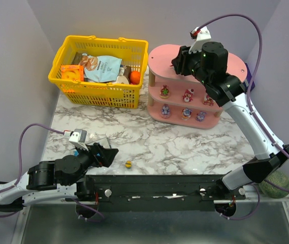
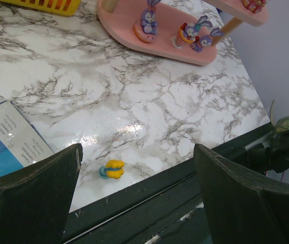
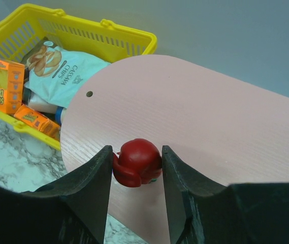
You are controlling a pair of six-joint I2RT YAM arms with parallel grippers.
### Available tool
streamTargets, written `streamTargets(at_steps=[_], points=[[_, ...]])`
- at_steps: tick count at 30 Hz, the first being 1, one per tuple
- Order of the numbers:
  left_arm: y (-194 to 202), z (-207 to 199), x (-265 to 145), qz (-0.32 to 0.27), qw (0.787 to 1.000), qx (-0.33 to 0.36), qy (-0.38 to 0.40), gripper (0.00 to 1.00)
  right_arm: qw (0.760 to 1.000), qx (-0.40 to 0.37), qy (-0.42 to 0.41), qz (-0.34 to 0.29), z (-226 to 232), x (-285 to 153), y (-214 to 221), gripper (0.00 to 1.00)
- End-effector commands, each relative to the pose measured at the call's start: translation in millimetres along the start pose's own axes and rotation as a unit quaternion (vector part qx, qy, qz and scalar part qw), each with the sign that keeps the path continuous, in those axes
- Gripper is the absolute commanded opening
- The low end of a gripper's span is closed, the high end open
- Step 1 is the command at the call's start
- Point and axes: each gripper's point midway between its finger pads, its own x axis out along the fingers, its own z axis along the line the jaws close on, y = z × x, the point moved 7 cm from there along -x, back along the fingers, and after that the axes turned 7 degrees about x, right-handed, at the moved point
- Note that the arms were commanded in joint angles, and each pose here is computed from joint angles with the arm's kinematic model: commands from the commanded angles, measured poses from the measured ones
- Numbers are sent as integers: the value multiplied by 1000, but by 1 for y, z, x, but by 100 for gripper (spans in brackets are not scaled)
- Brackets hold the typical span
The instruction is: Place and organize the plastic toys onto the shelf
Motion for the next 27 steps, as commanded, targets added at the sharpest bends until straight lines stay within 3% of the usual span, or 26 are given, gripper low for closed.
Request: streamTargets(at_steps=[1, 27], points=[[-3, 1, -1, -8, 1000, -11, -4, 99, 1000, 0, 2, 2, -2, 0, -5, 49], [-3, 2, -1, -8, 1000, -10, -5, 99, 999, 17, 11, -31, -3, -11, -20, 59]])
